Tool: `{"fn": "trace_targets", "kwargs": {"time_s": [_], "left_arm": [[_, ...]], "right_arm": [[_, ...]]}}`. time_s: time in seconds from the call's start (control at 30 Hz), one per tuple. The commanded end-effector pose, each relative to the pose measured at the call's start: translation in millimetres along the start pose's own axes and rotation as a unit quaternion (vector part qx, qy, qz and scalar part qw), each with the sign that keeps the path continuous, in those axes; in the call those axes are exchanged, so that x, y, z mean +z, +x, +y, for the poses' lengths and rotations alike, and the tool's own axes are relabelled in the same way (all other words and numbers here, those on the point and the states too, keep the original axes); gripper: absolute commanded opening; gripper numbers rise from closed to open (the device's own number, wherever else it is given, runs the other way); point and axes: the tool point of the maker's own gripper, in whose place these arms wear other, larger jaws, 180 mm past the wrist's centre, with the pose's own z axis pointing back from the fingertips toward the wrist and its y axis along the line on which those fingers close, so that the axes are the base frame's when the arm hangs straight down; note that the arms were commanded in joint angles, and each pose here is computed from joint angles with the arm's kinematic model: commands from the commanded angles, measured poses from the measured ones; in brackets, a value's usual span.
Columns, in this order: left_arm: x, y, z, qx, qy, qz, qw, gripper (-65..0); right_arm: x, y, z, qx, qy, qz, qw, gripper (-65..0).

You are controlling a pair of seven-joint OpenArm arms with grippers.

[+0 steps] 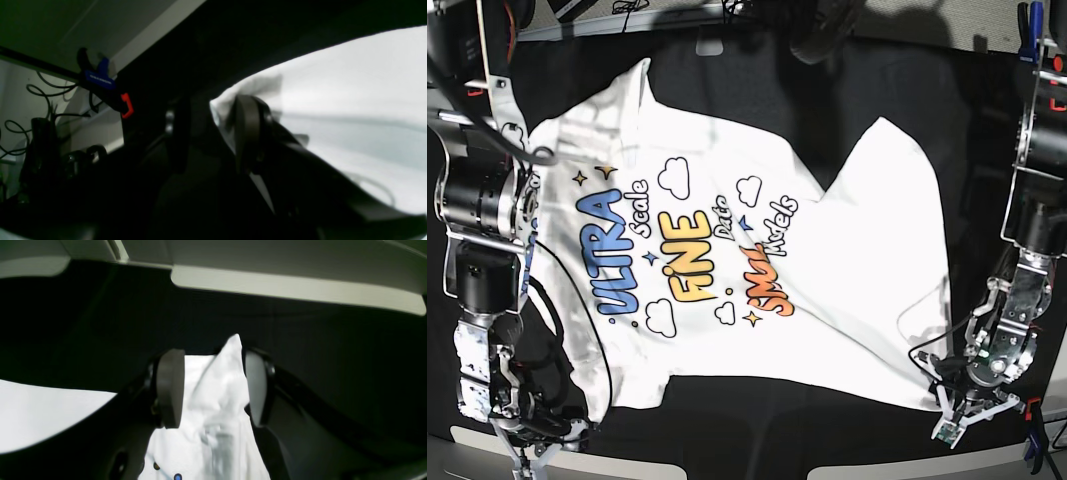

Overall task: Layout the t-shirt on the table in an organized manner, then fold the t-shirt properly
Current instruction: 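Lower the shirt onto the table with both grippers and release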

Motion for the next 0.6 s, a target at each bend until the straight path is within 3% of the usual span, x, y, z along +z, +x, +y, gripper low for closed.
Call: {"fn": "trace_targets", "kwargs": {"time_s": [0.0, 0.13, 0.4, 0.57], "left_arm": [[3.1, 23.6, 24.4, 0.005, 0.028, -0.021, 0.999, -44.6], [3.2, 12.8, 21.6, -0.003, 0.012, 0.018, 1.0, -44.8], [6.7, 37.1, 47.3, -0.006, 0.029, -0.009, 1.0, -44.7], [7.2, 42.3, 46.9, 0.021, 0.018, -0.011, 1.0, -44.8]], "right_arm": [[7.6, 38.1, -8.0, 0.0, -0.007, -0.044, 0.999, -35.9], [7.7, 39.0, -8.0, 0.0, -0.007, -0.047, 0.9989, -35.9], [7.3, 35.9, -7.5, -0.002, -0.006, -0.039, 0.9992, -35.9], [6.9, 27.5, -7.7, -0.002, -0.006, -0.015, 0.9999, -35.9]]}}
